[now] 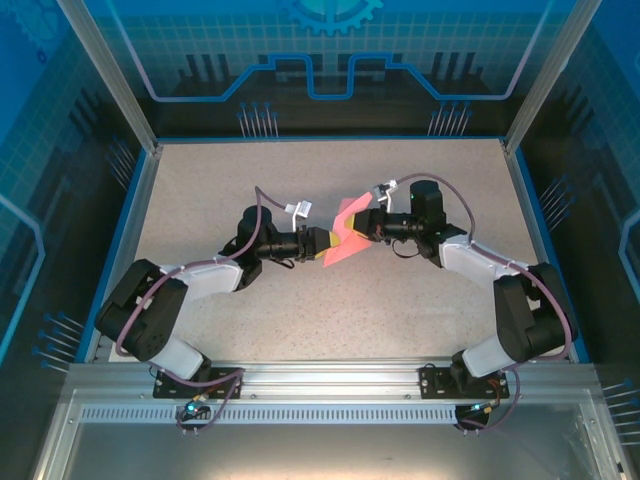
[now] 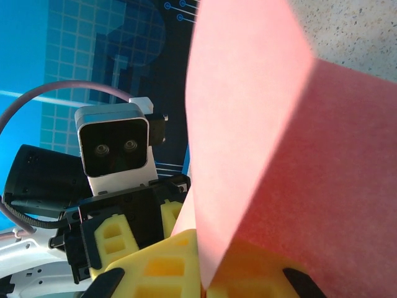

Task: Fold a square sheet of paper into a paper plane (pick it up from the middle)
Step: Turn over the paper at the center of the table.

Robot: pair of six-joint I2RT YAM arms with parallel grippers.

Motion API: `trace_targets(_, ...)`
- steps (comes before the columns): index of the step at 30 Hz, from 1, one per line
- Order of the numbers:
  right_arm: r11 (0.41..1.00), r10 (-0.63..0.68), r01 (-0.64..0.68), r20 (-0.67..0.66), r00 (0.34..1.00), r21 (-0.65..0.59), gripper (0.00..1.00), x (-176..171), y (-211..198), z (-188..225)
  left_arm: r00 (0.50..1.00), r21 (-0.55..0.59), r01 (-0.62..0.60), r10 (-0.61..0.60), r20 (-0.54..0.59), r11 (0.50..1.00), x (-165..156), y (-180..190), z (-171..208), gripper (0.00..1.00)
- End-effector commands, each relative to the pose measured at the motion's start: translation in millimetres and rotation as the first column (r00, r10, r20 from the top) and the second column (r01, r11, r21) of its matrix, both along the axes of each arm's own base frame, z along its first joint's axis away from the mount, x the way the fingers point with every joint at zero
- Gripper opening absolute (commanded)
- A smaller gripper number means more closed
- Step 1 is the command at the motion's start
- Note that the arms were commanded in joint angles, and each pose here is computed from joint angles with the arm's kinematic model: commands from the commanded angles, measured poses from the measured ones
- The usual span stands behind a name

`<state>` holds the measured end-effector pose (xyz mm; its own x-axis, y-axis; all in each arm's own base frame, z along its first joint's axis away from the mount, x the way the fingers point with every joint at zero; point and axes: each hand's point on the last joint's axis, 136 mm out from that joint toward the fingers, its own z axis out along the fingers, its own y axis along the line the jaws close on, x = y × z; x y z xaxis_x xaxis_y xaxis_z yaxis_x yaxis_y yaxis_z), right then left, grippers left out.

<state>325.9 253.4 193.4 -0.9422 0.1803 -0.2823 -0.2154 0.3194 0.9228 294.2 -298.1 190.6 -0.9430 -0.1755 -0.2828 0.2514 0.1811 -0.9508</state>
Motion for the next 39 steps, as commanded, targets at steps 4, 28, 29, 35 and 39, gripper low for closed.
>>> trace_targets(4,1.000,0.026,-0.026,-0.004,1.000,-0.017,0.15,-0.7,2.1,2.7,1.000,0.008,-0.009,0.008,0.026,1.000,9.2,-4.5,1.3,0.14)
trace_targets(28,0.780,-0.366,0.363,0.098,0.925,-0.509,0.77,-11.7,-105.8,-41.7,0.902,0.907,-0.411,0.181,0.392,0.087,28.6,151.3,-66.6,0.07)
trace_targets(29,0.778,-0.367,0.364,0.099,0.925,-0.511,0.78,-12.3,-106.2,-41.7,0.900,0.910,-0.413,0.175,0.400,0.046,29.9,154.2,-67.6,0.07)
trace_targets(35,0.767,-0.378,0.366,0.090,0.921,-0.526,0.78,-13.4,-109.0,-45.2,0.905,0.910,-0.391,0.121,0.407,-0.136,33.6,157.7,-81.1,0.08)
trace_targets(39,0.764,-0.382,0.363,0.079,0.921,-0.533,0.78,-14.1,-109.8,-49.1,0.917,0.912,-0.368,0.094,0.388,-0.180,34.8,149.6,-95.4,0.08)
